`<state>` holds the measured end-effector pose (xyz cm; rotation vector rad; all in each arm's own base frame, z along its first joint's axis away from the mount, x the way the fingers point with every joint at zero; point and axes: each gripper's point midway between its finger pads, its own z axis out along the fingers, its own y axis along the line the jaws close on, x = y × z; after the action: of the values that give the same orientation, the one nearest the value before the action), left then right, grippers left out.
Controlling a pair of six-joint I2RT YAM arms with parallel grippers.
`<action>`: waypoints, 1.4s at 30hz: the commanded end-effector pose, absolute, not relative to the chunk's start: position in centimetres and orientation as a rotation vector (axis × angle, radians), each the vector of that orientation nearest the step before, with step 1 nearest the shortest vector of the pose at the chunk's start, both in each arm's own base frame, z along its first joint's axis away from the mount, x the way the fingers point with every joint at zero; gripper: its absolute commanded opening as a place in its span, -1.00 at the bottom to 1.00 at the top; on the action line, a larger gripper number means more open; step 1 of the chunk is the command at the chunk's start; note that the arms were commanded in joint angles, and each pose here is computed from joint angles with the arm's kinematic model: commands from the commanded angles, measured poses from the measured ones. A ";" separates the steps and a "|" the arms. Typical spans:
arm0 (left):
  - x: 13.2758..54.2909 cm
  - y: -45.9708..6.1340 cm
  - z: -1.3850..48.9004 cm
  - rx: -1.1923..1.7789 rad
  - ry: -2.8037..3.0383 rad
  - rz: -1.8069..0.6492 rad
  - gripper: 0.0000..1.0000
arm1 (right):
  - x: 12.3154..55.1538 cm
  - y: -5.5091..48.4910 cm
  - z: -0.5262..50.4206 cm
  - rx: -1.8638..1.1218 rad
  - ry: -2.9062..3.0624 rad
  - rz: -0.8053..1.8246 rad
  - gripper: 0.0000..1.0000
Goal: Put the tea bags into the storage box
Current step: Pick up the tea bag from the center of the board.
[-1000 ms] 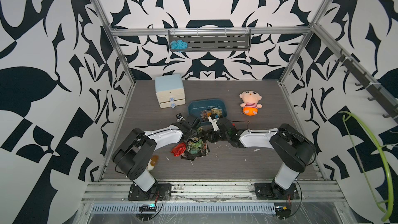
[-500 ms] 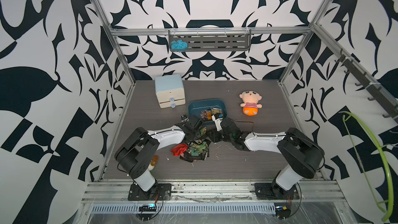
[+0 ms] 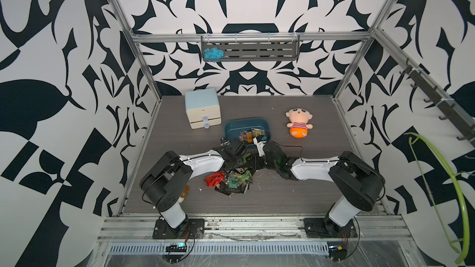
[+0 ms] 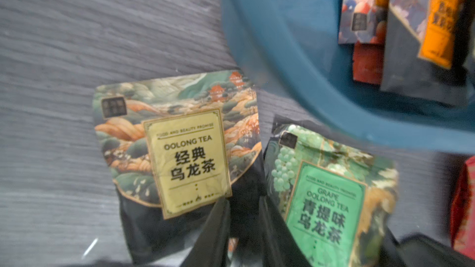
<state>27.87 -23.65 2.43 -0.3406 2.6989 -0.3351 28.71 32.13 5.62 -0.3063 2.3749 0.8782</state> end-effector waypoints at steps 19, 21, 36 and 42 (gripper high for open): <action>27.4 -24.2 1.5 -0.304 2.735 -0.323 -0.48 | 28.5 33.6 5.2 -0.312 2.450 0.896 -0.20; 27.2 -24.5 1.5 -0.296 2.741 -0.336 -0.49 | 28.5 34.0 5.3 -0.322 2.442 0.916 -0.22; 27.0 -25.4 1.5 -0.231 2.712 -0.340 -0.48 | 28.7 34.7 5.5 -0.327 2.427 0.925 -0.21; 27.1 -25.4 1.3 -0.213 2.711 -0.319 -0.50 | 28.7 34.8 5.5 -0.333 2.423 0.925 -0.51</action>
<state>27.86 -25.68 2.44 -0.2494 2.6732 -0.3619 28.04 33.26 3.66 -0.3077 2.4872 0.8810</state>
